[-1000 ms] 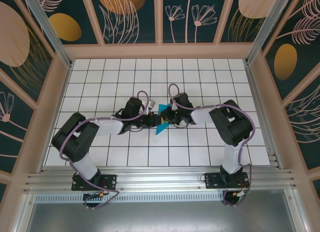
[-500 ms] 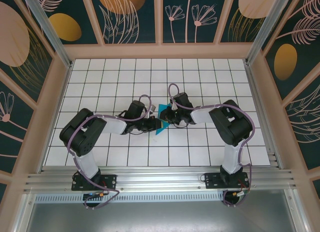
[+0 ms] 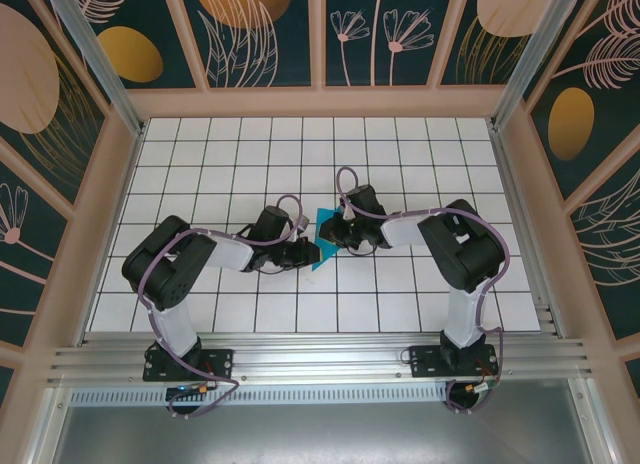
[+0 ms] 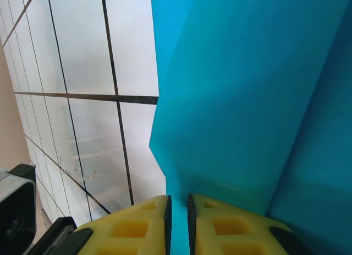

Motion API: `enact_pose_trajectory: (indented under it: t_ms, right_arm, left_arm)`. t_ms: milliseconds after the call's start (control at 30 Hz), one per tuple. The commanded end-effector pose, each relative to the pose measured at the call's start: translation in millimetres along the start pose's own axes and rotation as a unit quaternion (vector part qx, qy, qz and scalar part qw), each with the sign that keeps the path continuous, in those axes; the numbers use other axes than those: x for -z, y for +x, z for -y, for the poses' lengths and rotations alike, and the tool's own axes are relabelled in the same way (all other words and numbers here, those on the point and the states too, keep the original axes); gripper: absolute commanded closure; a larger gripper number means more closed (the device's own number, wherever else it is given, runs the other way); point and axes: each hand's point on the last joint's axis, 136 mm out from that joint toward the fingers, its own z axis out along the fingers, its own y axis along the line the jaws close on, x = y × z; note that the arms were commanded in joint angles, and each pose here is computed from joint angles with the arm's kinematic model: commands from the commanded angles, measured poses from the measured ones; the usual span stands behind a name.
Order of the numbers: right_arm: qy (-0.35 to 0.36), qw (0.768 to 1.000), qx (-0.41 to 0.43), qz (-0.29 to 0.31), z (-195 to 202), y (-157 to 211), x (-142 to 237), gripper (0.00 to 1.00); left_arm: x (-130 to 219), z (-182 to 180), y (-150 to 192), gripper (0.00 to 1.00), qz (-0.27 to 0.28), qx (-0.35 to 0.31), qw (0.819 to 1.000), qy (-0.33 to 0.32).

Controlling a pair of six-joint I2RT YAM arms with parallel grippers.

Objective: Fold a paper plane with a square sheet of paper (pick it up from the middle)

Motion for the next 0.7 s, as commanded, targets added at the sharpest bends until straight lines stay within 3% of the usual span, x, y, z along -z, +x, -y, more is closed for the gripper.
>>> enact_pose_trajectory:
  t_ms: [0,467,667]
  right_arm:
    - [0.083,0.996,-0.019,-0.015,50.1,17.2,-11.4,0.80]
    - [0.089,0.996,-0.020,-0.014,51.3,17.0,-12.1,0.80]
    - [0.091,0.996,-0.019,-0.016,50.5,18.0,-13.3,0.80]
  left_arm:
    - [0.9,-27.3,21.7,0.86,-0.026,0.013,0.999,-0.046]
    - [12.3,-37.8,42.6,0.89,-0.061,0.006,0.995,-0.077]
    - [29.8,-7.6,16.2,0.89,-0.010,-0.020,0.997,-0.069]
